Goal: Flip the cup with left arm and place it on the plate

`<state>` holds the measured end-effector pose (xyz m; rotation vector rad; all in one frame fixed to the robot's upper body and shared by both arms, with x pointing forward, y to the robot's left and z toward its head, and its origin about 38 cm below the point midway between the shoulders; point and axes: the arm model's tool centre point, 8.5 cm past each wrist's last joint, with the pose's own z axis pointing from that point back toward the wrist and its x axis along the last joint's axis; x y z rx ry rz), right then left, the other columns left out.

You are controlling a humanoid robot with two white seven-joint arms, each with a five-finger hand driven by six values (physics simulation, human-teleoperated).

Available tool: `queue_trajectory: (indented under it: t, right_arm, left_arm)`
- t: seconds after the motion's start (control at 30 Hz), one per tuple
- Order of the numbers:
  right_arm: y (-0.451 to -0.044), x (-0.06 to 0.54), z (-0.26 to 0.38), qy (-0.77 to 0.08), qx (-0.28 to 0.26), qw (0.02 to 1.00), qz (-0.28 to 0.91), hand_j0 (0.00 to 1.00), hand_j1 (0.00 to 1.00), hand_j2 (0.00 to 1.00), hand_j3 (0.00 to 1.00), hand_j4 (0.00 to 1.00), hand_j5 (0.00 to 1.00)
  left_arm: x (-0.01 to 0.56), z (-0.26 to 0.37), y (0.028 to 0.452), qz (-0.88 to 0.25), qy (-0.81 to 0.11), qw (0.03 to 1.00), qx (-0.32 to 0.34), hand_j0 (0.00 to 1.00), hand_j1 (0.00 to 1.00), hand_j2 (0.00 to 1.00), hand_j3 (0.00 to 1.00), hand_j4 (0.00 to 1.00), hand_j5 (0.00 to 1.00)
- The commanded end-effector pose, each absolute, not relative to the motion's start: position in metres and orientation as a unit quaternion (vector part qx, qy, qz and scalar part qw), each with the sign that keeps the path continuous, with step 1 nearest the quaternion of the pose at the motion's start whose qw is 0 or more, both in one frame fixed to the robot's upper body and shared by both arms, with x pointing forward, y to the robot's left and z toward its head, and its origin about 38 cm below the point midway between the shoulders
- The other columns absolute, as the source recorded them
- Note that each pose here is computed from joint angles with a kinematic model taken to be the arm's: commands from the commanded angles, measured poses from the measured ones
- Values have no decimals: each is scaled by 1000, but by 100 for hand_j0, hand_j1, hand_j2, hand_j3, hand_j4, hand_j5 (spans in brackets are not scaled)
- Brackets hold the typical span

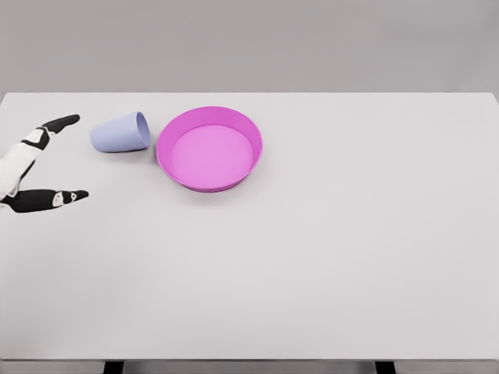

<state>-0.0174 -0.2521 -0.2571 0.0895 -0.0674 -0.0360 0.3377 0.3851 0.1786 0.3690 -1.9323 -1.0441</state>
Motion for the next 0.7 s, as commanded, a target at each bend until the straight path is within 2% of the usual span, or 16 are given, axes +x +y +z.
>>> queue_trajectory:
  t: [0.0, 0.2, 0.3, 0.4, 0.53, 0.67]
  right_arm:
    - [-252, -16, -257, -37, 44, 998, -22, 100, 100, 100, 100, 100, 100]
    - [-252, -19, -257, -33, 45, 998, -17, 100, 100, 100, 100, 100, 100]
    - [-252, -19, -257, -32, 45, 998, -17, 100, 100, 100, 100, 100, 100]
    - [-252, -19, -257, -32, 45, 998, -17, 100, 100, 100, 100, 100, 100]
    - [-252, -19, -257, -32, 45, 998, -17, 100, 100, 100, 100, 100, 100]
    - [-252, -19, -257, -32, 45, 998, -17, 100, 100, 100, 100, 100, 100]
  left_arm:
    - [337, 179, 384, -423, -778, 441, 145, 100, 100, 100, 100, 100, 100]
    - [337, 176, 382, -460, -760, 431, 160, 100, 100, 100, 100, 100, 100]
    - [339, 172, 377, -516, -729, 414, 174, 100, 100, 100, 100, 100, 100]
    - [338, 162, 375, -561, -695, 422, 156, 100, 100, 100, 100, 100, 100]
    - [354, 152, 350, -590, -677, 426, 112, 100, 100, 100, 100, 100, 100]
    - [384, 156, 366, -584, -668, 442, 131, 100, 100, 100, 100, 100, 100]
